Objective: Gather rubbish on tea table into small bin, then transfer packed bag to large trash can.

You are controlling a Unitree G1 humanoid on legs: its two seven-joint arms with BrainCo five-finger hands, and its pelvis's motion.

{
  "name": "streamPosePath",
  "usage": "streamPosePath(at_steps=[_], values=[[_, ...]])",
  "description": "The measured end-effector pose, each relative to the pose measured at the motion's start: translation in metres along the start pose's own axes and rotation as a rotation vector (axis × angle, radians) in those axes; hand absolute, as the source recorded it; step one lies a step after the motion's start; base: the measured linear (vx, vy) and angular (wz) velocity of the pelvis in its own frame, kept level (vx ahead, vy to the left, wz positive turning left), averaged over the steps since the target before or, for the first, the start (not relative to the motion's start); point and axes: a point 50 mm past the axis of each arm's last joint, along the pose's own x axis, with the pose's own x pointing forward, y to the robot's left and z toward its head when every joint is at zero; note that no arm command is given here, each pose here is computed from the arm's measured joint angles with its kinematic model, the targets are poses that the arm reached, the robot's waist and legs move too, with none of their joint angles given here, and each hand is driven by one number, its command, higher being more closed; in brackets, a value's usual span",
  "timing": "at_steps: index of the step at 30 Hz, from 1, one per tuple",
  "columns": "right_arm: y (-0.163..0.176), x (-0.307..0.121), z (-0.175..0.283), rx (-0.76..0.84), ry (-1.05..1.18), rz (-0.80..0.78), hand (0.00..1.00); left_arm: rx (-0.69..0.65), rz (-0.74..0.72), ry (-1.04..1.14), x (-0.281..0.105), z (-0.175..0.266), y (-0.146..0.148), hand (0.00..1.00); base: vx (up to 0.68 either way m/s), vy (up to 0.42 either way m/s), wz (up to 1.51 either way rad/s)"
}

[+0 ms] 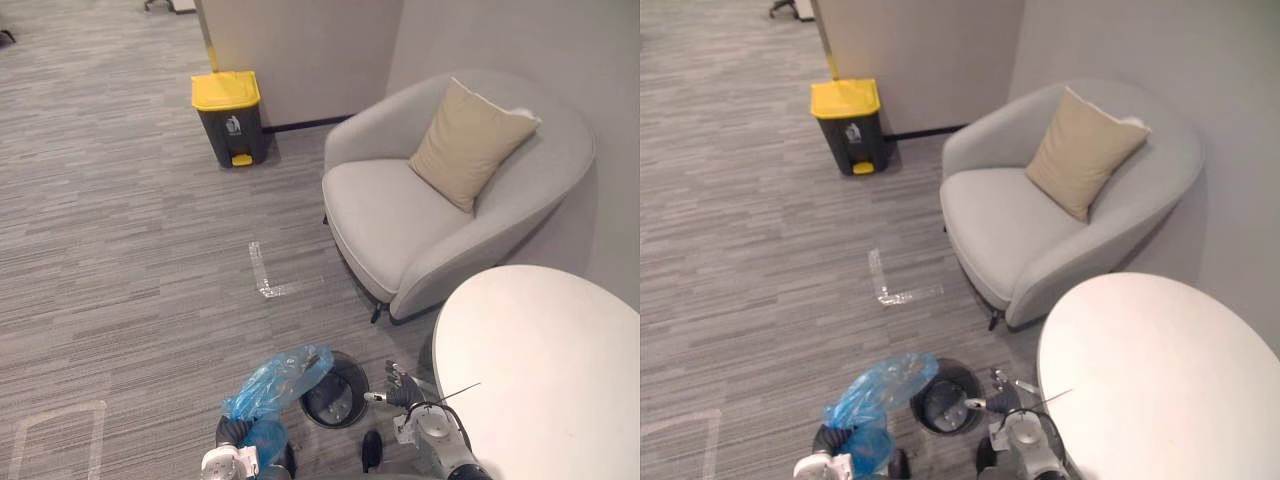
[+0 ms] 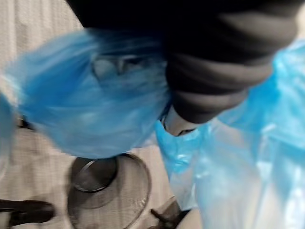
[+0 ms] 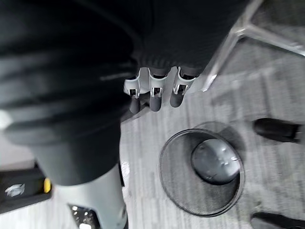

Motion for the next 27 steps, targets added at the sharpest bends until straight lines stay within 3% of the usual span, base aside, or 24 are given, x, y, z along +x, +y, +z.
streamPosePath(at_steps=[8,15,19,27], values=[[0.011,-0.002,-0.003,0.034,0.015,-0.002,0.00,-0.020,0.001,-0.065,0.003,0.016,0.000,1.00,-0.12,-0.072,0.43],[-0.012,0.007,0.017,-0.005,-0.038,-0.084,0.00,-0.050,-0.092,-0.064,0.001,0.018,-0.036,1.00,-0.37,-0.160,0.43],[-0.019,0.006,0.018,0.025,-0.038,-0.120,0.00,-0.044,-0.102,-0.063,0.000,0.017,-0.039,1.00,-0.27,-0.085,0.85],[-0.026,0.003,0.009,0.008,-0.011,-0.146,0.00,-0.027,-0.117,-0.064,0.001,0.017,-0.040,1.00,-0.12,0.123,0.66]])
